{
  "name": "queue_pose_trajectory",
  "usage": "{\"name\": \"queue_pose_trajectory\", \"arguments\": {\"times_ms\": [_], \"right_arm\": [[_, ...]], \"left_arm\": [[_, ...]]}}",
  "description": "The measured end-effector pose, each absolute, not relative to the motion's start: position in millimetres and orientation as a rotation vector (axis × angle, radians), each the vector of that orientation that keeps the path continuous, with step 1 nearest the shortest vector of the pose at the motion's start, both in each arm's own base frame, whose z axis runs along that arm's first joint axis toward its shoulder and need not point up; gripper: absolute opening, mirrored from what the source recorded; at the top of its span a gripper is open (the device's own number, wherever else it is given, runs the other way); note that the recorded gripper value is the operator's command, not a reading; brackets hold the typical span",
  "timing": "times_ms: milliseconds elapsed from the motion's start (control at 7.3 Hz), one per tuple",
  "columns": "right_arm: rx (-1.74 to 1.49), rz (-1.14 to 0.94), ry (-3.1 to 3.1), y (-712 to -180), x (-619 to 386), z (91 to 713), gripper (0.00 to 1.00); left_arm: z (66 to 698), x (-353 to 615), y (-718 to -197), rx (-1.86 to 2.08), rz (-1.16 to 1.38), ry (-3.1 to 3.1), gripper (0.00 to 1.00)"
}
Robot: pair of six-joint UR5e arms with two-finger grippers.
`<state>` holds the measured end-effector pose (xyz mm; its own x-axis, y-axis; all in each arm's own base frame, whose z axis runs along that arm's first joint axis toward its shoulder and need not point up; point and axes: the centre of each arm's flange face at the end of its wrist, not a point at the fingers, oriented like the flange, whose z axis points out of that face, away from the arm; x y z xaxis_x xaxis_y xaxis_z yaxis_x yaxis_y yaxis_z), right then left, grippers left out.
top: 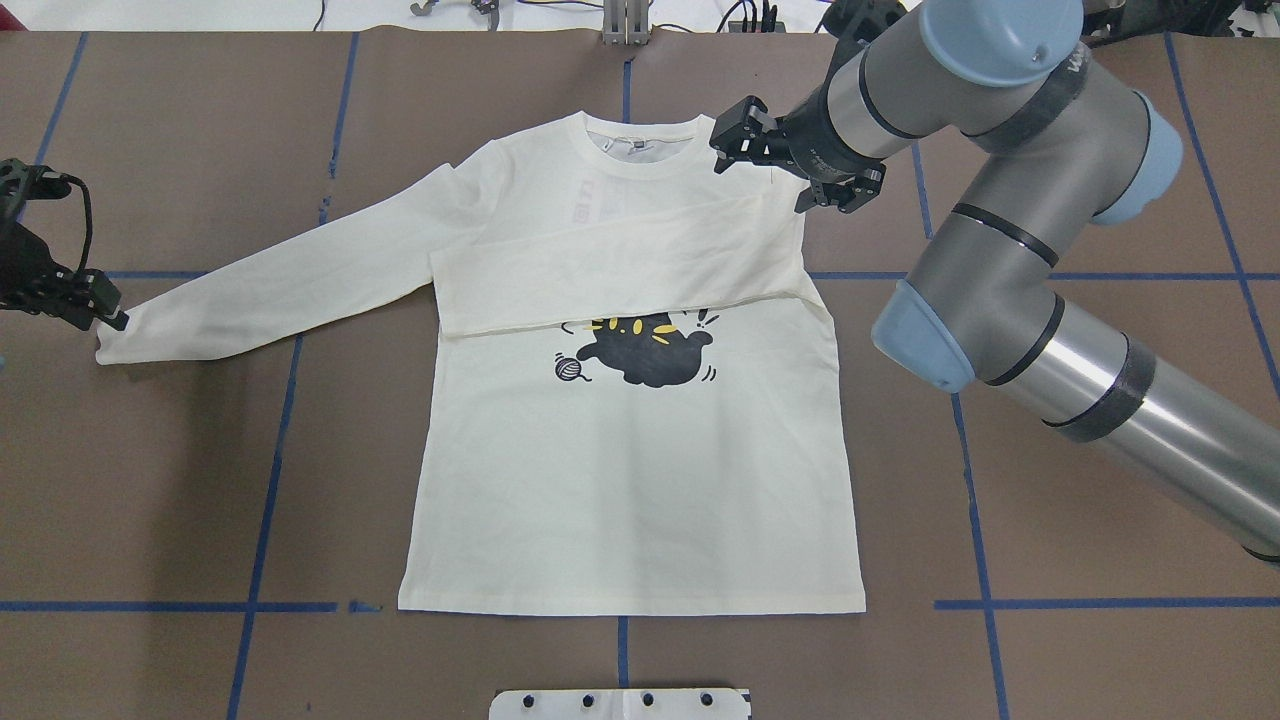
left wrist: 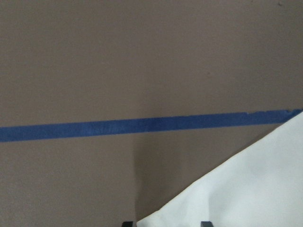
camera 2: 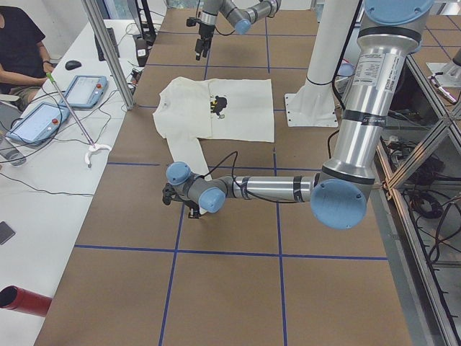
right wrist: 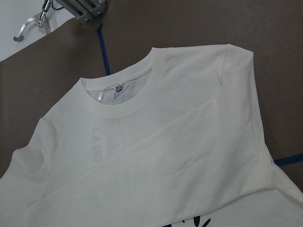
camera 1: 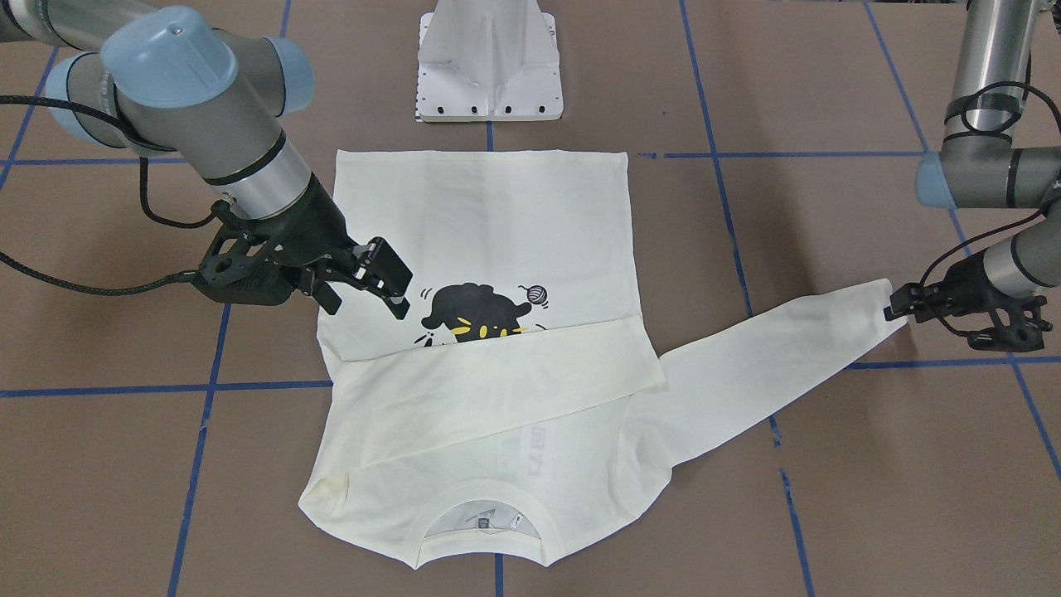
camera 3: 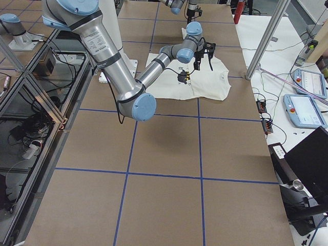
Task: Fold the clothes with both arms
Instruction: 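Release the sleeve near the collar while the left gripper grasps the other cuff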
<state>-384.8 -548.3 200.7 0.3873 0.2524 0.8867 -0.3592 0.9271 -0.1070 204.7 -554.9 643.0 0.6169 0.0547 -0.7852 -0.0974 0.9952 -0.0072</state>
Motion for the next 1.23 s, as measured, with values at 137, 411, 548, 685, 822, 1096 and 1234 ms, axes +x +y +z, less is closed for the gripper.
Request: {"name": "queue_pose_trajectory", "arguments": {"times_ms": [137,411,548,685,822,1096,1234], "right_arm": [[0.108,0.390,-1.107,-548.4,-384.6,201.2,1.00],[0.108,0.391,-1.106,-548.8,-383.7,201.3,1.00],[0.108,0.392,-1.106,-548.7,-383.4,201.0,1.00],[0.107,0.393,-1.104,-548.8,-383.2,200.8,1.00],[0.106,0.393,-1.103,-548.8,-383.2,201.0,1.00],[0.105,0.394,-1.102,-548.7,-383.1,201.9,1.00],[0.105,0.394,-1.101,-548.7,-383.0,202.3,1.00]], "left_arm": [[643.5,204.8,-554.6,-0.052,0.088,0.901,0.52],[644.8,204.4,-553.7,-0.055,0.086,0.900,0.52],[646.2,205.0,-552.9,-0.059,0.086,0.898,0.52],[647.7,206.5,-551.9,-0.064,0.086,0.896,0.45],[649.5,208.4,-550.8,-0.068,0.089,0.895,0.35],[651.1,209.8,-550.3,-0.075,0.087,0.893,0.00],[649.3,210.8,-551.2,-0.075,0.087,0.894,0.00]]}}
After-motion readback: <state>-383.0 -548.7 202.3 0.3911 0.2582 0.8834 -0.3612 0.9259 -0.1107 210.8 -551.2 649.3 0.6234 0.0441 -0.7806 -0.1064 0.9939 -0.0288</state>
